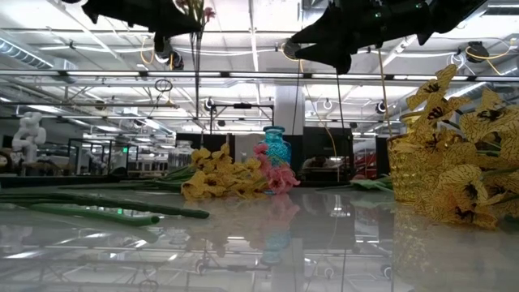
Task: Sort flowers into vase by color
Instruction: Put the top pink flowers into the transparent vase
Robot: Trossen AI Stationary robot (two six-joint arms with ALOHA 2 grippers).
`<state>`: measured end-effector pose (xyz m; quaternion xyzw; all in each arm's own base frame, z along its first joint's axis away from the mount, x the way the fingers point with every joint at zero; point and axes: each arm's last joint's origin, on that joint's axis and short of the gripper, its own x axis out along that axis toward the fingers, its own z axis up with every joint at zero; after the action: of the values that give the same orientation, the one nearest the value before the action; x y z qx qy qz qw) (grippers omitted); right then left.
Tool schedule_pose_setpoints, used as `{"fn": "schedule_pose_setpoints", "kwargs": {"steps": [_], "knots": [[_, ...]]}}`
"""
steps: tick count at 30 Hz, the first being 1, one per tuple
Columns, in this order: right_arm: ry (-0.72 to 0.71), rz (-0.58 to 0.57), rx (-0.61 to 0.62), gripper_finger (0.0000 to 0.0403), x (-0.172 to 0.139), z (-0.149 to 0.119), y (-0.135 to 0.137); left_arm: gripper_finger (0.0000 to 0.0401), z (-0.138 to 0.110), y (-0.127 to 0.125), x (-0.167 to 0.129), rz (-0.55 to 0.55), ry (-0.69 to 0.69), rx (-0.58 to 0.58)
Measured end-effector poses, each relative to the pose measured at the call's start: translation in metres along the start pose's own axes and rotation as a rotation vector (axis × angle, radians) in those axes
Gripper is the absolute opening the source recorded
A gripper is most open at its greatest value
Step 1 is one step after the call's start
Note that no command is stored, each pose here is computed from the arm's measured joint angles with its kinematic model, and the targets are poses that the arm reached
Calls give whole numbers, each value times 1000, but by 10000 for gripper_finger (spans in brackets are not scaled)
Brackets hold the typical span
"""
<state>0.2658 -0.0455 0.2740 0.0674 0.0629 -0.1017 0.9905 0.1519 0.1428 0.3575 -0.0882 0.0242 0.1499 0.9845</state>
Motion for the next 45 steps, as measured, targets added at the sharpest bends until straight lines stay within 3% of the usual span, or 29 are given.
{"fn": "schedule_pose_setpoints", "kwargs": {"steps": [11,16,22,26,32,40,45], "knots": [[56,-7,-25,217,0,-5,-1,20,-9,5,-5,33,18,-11],[59,-6,-70,217,0,-6,-1,20,-2,-9,-15,-38,-27,141],[58,-5,-84,217,0,-6,-1,20,1,-17,-26,45,-47,195],[58,-5,-108,217,0,-6,-1,20,1,-18,-26,35,-41,200],[36,-2,-201,217,0,-4,0,20,-1,-17,-24,33,-27,178],[-122,-14,-369,217,-1,12,1,20,1,-26,-22,-63,-49,93],[-187,-27,-462,217,-2,18,2,20,-2,-26,-21,-48,-24,110]]}}
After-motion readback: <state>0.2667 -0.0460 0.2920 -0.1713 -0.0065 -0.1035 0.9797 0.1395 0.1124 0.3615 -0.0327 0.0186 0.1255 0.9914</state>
